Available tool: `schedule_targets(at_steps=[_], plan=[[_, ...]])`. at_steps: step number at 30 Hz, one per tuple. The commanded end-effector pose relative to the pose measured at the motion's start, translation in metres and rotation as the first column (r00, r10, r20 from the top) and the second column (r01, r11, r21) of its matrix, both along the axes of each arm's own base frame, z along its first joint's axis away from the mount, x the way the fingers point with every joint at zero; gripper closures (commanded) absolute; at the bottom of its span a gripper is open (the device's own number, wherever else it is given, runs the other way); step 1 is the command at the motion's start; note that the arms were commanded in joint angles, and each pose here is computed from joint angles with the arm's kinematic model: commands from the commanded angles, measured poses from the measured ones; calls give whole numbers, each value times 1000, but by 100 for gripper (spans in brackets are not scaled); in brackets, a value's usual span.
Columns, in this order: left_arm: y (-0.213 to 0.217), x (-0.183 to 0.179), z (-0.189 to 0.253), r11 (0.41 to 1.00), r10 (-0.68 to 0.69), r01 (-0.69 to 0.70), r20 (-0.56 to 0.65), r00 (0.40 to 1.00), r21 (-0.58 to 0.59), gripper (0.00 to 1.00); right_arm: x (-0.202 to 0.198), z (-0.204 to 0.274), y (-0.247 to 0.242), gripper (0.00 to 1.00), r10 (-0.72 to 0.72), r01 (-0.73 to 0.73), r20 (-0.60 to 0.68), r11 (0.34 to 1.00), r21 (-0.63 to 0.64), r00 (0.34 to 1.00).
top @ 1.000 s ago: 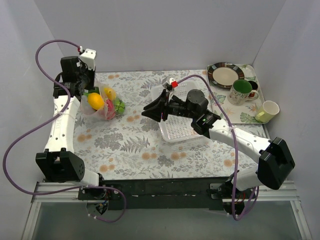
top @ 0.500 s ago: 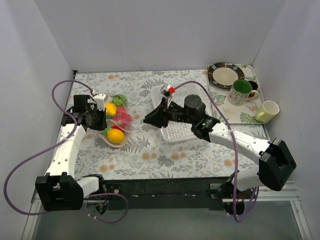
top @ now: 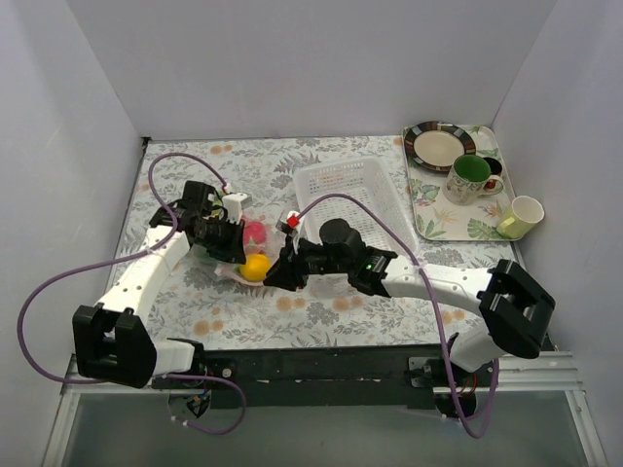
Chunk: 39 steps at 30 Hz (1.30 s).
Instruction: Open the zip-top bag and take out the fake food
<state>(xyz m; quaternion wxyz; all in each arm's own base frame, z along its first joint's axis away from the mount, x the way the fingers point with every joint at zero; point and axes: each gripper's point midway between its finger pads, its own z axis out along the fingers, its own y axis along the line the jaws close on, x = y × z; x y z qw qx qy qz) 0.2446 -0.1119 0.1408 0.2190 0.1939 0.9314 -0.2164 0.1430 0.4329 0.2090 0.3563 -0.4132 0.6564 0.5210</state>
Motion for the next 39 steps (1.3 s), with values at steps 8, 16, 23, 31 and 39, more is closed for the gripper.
schedule_targets(at_steps=[8, 16, 23, 31, 39], plan=[[-24, -7, 12, 993, -114, 114, -2, 993, -25, 100, 45, -68, 3, 57, -195, 197, 31, 966, -168, 980], [-29, -14, 29, 989, -133, 134, 16, 991, -63, 93, 72, -95, 11, 51, -283, 292, 72, 930, -224, 956], [-1, 11, 56, 992, -104, 88, 180, 978, 93, 26, 89, -87, 15, 42, -328, 353, 157, 920, -171, 931], [167, 102, 50, 933, 213, -300, 368, 905, 198, 24, 92, -102, 25, 30, -321, 348, 149, 911, -222, 935], [200, 130, -19, 923, 327, -357, 196, 924, 146, 32, 82, -104, 34, 9, -327, 354, 151, 909, -218, 933]])
